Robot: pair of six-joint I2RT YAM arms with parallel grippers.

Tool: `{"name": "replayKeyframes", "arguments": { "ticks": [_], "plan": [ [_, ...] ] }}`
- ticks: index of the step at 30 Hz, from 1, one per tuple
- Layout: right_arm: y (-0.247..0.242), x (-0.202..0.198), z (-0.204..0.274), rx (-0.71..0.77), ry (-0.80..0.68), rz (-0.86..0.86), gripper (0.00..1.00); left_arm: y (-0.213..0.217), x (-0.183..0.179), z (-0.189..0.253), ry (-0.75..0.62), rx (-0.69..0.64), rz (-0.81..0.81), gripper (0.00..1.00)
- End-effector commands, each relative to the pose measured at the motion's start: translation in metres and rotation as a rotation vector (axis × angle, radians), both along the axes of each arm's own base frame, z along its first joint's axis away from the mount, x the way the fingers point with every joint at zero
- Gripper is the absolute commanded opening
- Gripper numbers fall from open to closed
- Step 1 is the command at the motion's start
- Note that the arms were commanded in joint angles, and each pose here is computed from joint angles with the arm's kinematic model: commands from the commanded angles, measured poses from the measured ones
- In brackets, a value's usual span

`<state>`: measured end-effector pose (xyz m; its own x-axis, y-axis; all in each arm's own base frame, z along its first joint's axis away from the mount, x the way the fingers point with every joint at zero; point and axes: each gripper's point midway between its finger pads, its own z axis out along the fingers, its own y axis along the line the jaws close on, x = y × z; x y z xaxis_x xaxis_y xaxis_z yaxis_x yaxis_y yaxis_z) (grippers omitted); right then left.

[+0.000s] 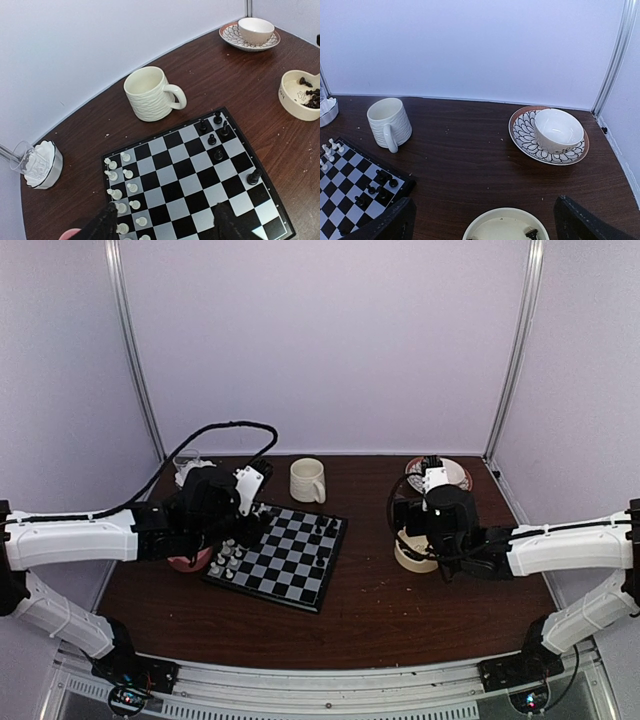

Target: Set up the chess pieces on the board

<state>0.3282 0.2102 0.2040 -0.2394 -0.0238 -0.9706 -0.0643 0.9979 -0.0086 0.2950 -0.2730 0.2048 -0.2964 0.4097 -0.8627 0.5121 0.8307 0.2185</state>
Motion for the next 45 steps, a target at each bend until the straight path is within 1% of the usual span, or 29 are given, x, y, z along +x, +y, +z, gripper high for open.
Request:
{"name": "replayKeyframes", "arguments": {
  "ticks": [1,4,9,11,14,16,17,19,20,22,25,27,29,31,34,35,39,40,43,45],
  "plan": [
    [-0.011,0.001,0.004,0.021,0.003,-0.079,1.00,0.000,0.009,0.001,-0.031,-0.015,0.035,0.74],
    [-0.011,-0.001,0.006,0.042,0.030,-0.080,0.99,0.002,0.010,0.001,-0.034,-0.019,0.052,0.85],
    [-0.018,-0.005,0.013,0.023,0.054,-0.091,1.00,-0.002,0.008,0.002,-0.011,-0.055,0.040,0.96],
    [-0.018,-0.005,0.014,-0.005,0.050,-0.081,1.00,-0.001,0.008,0.000,-0.008,-0.054,0.049,0.98],
    [-0.015,-0.004,0.011,-0.054,0.047,-0.020,0.99,0.004,0.011,-0.002,-0.005,-0.052,0.086,0.98],
    [-0.017,-0.004,0.003,-0.075,0.080,0.010,0.99,0.007,0.012,-0.003,0.002,-0.060,0.102,0.98],
    [-0.022,-0.004,-0.001,-0.076,0.101,-0.005,0.96,0.007,0.012,-0.003,0.006,-0.069,0.104,0.98],
    [-0.038,-0.003,-0.012,-0.080,0.149,-0.032,0.83,0.008,0.012,-0.003,0.014,-0.080,0.104,0.98],
    [-0.044,-0.001,-0.017,-0.084,0.177,-0.033,0.79,0.008,0.012,-0.002,0.013,-0.085,0.105,0.98],
    [-0.052,0.000,-0.027,-0.080,0.240,-0.022,0.73,0.009,0.012,-0.002,0.014,-0.089,0.108,0.98],
    [-0.061,0.000,-0.041,-0.085,0.314,-0.034,0.67,0.008,0.012,-0.001,0.013,-0.099,0.104,0.98],
    [-0.064,-0.001,-0.052,-0.090,0.363,-0.035,0.60,0.008,0.012,-0.002,0.012,-0.096,0.102,0.97],
    [-0.066,0.002,-0.064,-0.089,0.417,-0.037,0.59,0.007,0.012,-0.003,0.014,-0.095,0.100,0.97],
    [-0.069,0.008,-0.075,-0.070,0.482,-0.049,0.53,0.006,0.012,-0.004,0.019,-0.097,0.095,0.98],
    [-0.073,0.016,-0.091,-0.049,0.552,-0.065,0.48,0.004,0.011,-0.006,0.029,-0.100,0.087,0.97],
    [-0.074,0.017,-0.095,-0.044,0.567,-0.073,0.46,0.003,0.011,-0.004,0.029,-0.103,0.084,0.97],
    [-0.077,0.024,-0.107,-0.035,0.601,-0.099,0.42,0.004,0.011,-0.004,0.022,-0.102,0.084,0.98],
    [-0.075,0.026,-0.109,-0.028,0.613,-0.093,0.41,0.003,0.011,-0.005,0.025,-0.099,0.080,0.97],
    [-0.064,0.029,-0.118,-0.013,0.652,-0.052,0.32,0.000,0.012,-0.009,0.036,-0.086,0.075,0.96],
    [-0.061,0.030,-0.121,-0.012,0.665,-0.043,0.32,0.000,0.013,-0.011,0.038,-0.076,0.079,0.95]
  ]
}}
